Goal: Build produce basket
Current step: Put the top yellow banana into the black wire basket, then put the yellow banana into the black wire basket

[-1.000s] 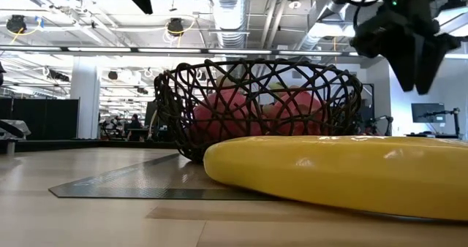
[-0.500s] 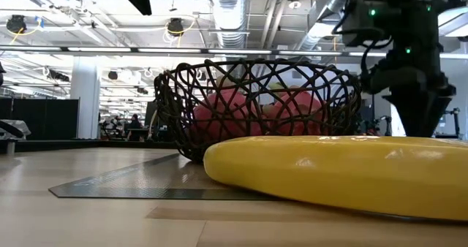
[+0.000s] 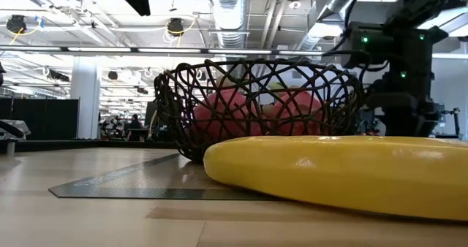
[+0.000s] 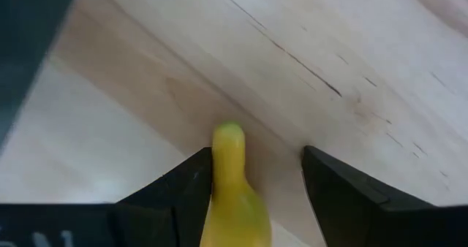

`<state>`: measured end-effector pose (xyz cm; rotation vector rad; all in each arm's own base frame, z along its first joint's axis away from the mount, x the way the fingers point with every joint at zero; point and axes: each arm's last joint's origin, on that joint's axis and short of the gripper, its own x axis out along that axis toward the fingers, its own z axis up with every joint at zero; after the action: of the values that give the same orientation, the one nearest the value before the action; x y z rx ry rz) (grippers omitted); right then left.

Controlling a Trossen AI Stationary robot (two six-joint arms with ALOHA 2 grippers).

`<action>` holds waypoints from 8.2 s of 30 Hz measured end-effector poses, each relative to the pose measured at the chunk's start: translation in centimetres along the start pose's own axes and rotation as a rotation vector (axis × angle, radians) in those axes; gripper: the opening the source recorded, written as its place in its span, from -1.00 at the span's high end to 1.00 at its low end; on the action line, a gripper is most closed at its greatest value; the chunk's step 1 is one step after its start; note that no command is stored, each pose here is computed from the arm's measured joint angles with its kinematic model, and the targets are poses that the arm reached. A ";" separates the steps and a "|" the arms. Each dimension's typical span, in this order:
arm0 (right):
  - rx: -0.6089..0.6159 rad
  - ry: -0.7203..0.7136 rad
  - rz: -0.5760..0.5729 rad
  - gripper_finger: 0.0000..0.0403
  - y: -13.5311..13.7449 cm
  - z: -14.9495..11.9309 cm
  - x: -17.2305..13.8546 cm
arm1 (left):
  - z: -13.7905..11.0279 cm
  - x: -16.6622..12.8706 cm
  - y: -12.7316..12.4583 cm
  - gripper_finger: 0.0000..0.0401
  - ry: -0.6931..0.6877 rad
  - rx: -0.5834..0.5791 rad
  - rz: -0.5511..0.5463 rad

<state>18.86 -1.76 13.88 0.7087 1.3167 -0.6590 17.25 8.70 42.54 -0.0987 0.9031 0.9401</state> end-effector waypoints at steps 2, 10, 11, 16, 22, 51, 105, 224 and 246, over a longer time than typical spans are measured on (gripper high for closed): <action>-0.001 0.002 0.005 -0.16 -0.2 -0.2 0.3 | -0.1 0.0 0.0 0.39 0.007 0.002 0.001; 0.032 0.008 -0.004 0.18 -0.4 -0.4 0.6 | -0.3 0.0 0.1 0.39 0.030 -0.016 0.007; 0.033 0.009 -0.005 0.30 -0.4 -0.4 0.6 | -0.3 0.0 0.1 0.39 0.030 -0.016 0.007; 0.035 0.013 -0.001 0.89 -0.4 -0.5 0.5 | -0.3 0.0 0.1 0.39 0.030 -0.016 0.007; 0.045 0.084 -0.028 0.93 0.0 -0.3 -0.7 | -0.5 0.0 0.1 0.39 0.045 0.001 0.010; -0.521 -0.870 -0.291 0.96 9.5 7.1 -24.9 | -0.9 0.0 0.2 0.39 0.088 0.069 0.017; -0.983 -0.397 -0.158 0.22 21.1 12.8 -6.1 | -0.9 0.0 0.2 0.39 0.091 0.052 0.006; -0.322 0.093 0.051 0.13 24.7 -10.1 -3.7 | -1.2 -0.1 -0.5 0.39 0.118 0.343 -0.251; -1.045 0.046 0.235 0.35 25.9 -11.2 -4.3 | -1.7 -0.2 -0.4 0.39 0.192 0.160 -0.241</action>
<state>31.41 23.30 19.22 0.0068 1.3712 0.2676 16.43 7.57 41.48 -0.1589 1.1135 0.6385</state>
